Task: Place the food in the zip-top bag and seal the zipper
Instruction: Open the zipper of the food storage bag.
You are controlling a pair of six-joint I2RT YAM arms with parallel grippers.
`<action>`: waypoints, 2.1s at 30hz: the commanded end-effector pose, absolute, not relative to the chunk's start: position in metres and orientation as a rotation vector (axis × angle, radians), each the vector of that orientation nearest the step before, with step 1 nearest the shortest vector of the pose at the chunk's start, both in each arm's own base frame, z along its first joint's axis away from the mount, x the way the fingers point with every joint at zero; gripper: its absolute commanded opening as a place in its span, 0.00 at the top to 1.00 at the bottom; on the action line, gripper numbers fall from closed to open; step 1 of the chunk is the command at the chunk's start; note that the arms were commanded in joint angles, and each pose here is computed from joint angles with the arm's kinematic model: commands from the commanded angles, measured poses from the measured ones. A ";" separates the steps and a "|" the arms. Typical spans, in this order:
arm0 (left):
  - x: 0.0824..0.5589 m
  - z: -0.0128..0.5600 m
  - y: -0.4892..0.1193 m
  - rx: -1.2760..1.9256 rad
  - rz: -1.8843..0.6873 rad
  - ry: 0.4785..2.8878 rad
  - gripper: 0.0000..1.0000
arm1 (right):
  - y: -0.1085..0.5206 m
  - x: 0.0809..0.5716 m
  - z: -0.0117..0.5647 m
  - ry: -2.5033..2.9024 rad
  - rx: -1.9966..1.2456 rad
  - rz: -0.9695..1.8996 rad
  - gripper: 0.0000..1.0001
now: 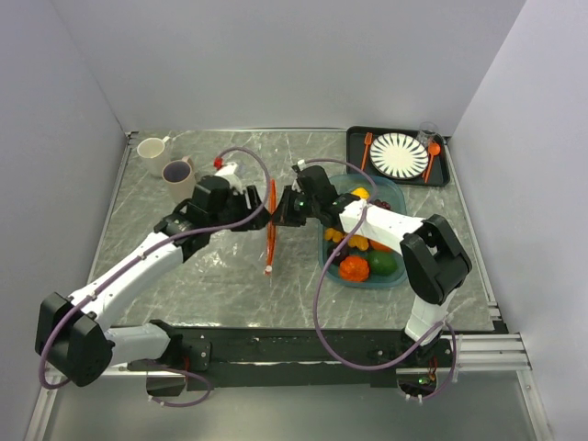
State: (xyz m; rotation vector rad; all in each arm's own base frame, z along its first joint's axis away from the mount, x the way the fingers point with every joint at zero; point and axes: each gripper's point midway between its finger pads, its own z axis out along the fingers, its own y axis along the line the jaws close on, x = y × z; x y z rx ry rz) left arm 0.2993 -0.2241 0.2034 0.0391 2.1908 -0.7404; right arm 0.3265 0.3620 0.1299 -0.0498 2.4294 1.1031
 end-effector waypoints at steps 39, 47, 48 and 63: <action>0.305 0.158 -0.211 0.056 0.000 2.254 0.60 | 0.354 0.339 0.189 2.308 -0.061 1.055 1.00; 0.307 0.202 -0.199 -0.080 -0.058 2.138 0.99 | 0.333 0.344 0.133 2.468 -0.042 0.820 1.00; 0.308 0.205 -0.195 -0.104 -0.058 2.125 0.99 | 0.330 0.344 0.126 2.486 -0.045 0.793 1.00; 0.312 0.187 -0.158 -0.275 0.020 2.142 0.99 | 0.321 0.337 0.113 2.500 -0.120 0.774 0.83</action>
